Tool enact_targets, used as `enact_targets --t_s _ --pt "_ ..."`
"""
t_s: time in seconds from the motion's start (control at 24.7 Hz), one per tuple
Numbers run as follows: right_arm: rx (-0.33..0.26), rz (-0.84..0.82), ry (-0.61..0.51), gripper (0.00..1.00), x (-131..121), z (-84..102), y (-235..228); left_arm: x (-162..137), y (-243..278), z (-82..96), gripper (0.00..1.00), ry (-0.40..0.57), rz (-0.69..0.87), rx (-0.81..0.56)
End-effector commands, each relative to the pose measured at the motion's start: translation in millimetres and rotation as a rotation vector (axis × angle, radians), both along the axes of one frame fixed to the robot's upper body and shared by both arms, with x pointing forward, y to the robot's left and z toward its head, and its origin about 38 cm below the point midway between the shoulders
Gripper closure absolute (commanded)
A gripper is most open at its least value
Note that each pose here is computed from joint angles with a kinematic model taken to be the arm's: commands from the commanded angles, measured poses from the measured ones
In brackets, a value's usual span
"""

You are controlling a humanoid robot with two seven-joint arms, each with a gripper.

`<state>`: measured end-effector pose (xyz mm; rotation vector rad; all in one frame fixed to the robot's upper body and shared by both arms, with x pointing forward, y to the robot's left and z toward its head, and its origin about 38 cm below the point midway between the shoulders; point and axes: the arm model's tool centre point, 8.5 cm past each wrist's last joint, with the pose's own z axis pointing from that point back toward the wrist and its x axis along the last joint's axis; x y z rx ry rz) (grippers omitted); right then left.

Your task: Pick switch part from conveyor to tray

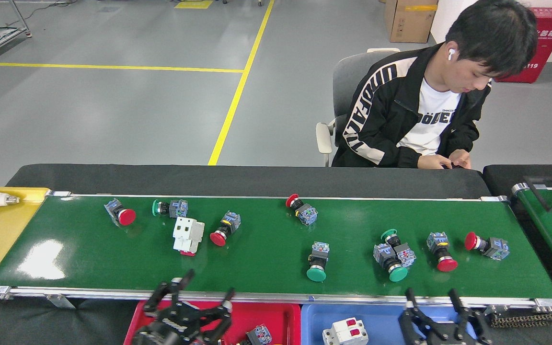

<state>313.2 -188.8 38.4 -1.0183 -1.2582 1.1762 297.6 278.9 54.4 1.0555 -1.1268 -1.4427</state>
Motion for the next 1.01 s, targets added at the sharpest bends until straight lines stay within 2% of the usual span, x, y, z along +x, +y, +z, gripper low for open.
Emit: enact_targets --t_s 0.0,0.08,0.2,0.32,0.4,0.44,0.49,0.57,0.69,0.93,0.97 --pt "-0.016 -0.033 -0.007 0.06 17 5.8 9 -6 16 1.5 0.0 -0.011 0.103 0.004" --pt "-0.023 -0.048 0.004 0.08 32 7.9 12 -13 21 -4.3 0.0 0.005 0.159 0.006" --pt "-0.033 -0.037 0.05 0.24 38 -0.2 13 -14 16 -6.7 0.0 0.011 0.162 -0.004" --pt "-0.041 -0.034 0.05 0.29 50 1.1 11 -1 8 1.0 0.0 -0.017 0.149 -0.006" --pt "-0.046 -0.008 0.05 0.5 59 0.8 17 28 9 9.4 0.0 -0.052 0.174 -0.019" --pt "-0.053 0.014 0.048 0.6 62 0.3 20 38 11 4.5 0.0 -0.039 0.181 -0.021" --pt "-0.059 0.041 0.046 0.68 65 -0.2 23 54 12 -1.8 0.0 -0.021 0.185 -0.021" --pt "-0.058 0.063 0.044 0.76 68 0.3 24 85 15 -2.3 0.0 -0.029 0.18 -0.023" --pt "-0.055 0.073 0.037 0.78 69 2.2 27 109 31 -1.2 0.0 -0.03 0.187 -0.005" --pt "-0.045 0.143 0.006 0.8 67 7.5 34 123 41 3.1 0.0 -0.033 0.191 0.006" --pt "-0.04 0.161 -0.013 0.8 65 13.0 36 124 40 3.6 0.0 -0.034 0.188 0.007"
